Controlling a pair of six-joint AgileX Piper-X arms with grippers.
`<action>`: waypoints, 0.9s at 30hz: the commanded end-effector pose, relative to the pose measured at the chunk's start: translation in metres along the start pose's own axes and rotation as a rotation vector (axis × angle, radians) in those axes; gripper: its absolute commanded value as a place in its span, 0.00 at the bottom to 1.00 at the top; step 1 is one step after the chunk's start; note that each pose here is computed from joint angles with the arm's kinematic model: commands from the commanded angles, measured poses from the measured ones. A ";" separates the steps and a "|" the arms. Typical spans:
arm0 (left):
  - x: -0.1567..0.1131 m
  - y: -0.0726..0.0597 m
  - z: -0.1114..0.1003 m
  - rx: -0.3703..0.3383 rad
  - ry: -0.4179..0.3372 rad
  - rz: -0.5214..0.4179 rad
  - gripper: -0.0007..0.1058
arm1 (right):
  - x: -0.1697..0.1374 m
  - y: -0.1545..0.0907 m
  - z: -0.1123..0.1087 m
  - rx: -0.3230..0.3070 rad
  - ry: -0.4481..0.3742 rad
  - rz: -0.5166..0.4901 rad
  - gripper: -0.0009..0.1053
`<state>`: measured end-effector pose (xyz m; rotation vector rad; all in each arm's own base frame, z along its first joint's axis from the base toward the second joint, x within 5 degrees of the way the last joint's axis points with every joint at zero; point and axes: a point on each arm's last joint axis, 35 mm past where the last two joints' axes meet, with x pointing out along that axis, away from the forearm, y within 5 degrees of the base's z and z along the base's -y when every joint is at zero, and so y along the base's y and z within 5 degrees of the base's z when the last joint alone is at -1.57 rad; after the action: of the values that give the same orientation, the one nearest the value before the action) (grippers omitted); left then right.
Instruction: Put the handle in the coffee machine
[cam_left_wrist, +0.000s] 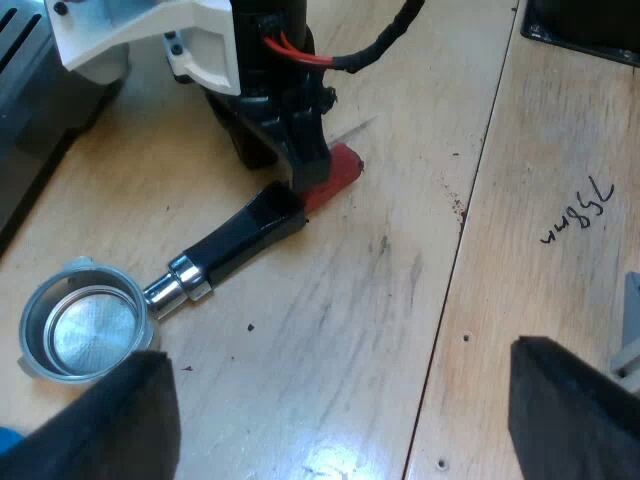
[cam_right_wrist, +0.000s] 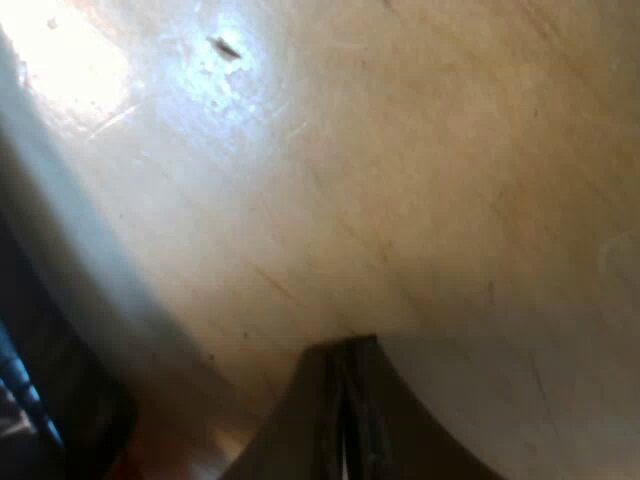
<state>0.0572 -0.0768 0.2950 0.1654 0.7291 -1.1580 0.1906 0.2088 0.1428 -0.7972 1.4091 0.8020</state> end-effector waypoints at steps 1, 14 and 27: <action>-0.002 -0.001 0.003 0.012 -0.018 0.001 0.66 | 0.002 0.000 0.002 -0.009 0.004 0.007 0.01; -0.002 0.004 0.003 0.011 -0.013 0.161 0.66 | 0.001 0.022 0.006 0.009 -0.014 0.152 0.01; -0.004 0.009 -0.011 -0.090 0.104 0.326 0.66 | 0.001 0.088 0.010 -0.074 -0.028 0.140 0.01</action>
<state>0.0601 -0.0655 0.2849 0.2579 0.8111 -0.8436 0.1232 0.2598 0.1424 -0.7663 1.4203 0.9490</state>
